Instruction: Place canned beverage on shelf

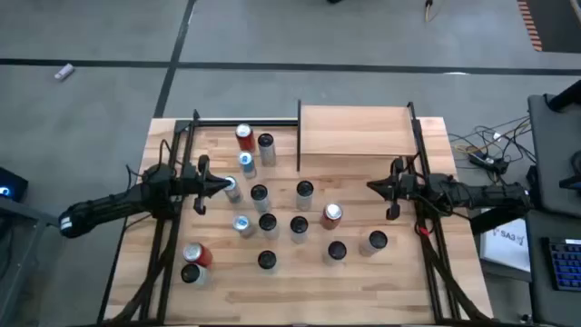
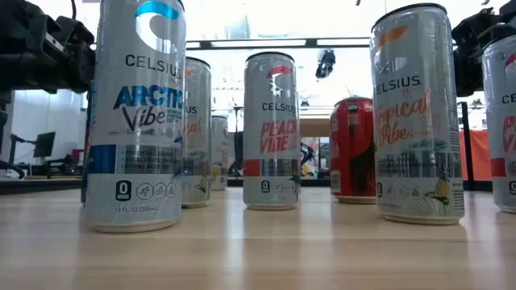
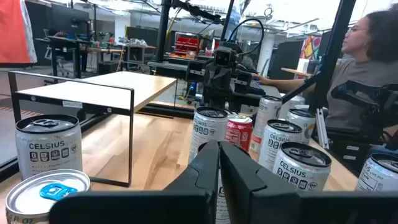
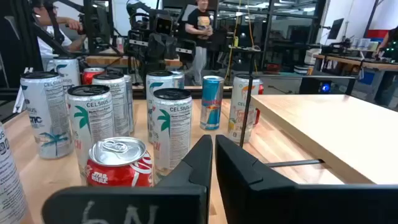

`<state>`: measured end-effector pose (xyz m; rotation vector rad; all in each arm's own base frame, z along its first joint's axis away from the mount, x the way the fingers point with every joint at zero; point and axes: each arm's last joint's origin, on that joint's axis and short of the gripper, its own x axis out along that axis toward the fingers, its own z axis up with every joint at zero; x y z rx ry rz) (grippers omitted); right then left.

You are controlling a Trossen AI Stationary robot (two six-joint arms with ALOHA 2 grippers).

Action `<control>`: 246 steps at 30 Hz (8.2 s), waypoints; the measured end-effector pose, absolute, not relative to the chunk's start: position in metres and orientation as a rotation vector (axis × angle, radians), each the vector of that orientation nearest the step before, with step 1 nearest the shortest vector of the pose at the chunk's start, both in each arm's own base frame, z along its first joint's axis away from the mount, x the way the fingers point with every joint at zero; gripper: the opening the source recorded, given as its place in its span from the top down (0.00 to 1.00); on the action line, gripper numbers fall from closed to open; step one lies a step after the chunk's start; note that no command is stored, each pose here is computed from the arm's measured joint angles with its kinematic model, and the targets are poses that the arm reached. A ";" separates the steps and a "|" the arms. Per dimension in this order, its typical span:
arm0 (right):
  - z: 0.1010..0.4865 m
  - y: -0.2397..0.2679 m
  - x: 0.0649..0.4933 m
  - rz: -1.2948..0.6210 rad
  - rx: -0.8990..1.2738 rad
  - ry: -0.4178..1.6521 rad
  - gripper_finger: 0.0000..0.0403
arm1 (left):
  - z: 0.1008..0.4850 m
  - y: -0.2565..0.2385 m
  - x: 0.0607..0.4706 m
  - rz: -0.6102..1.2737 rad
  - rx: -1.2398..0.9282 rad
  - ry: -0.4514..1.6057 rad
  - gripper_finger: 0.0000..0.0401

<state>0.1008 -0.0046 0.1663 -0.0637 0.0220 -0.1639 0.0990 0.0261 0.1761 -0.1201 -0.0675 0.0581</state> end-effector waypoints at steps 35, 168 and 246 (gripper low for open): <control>0.166 -0.005 0.101 -0.163 -0.064 0.022 0.97 | 0.176 0.026 0.099 0.058 -0.120 -0.068 1.00; 0.295 -0.004 0.362 -0.145 -0.187 0.763 0.97 | 0.210 0.040 0.116 0.246 -0.273 -0.484 1.00; 0.294 0.006 0.358 -0.190 0.004 0.968 0.17 | 0.210 0.041 0.115 0.305 -0.197 -0.480 1.00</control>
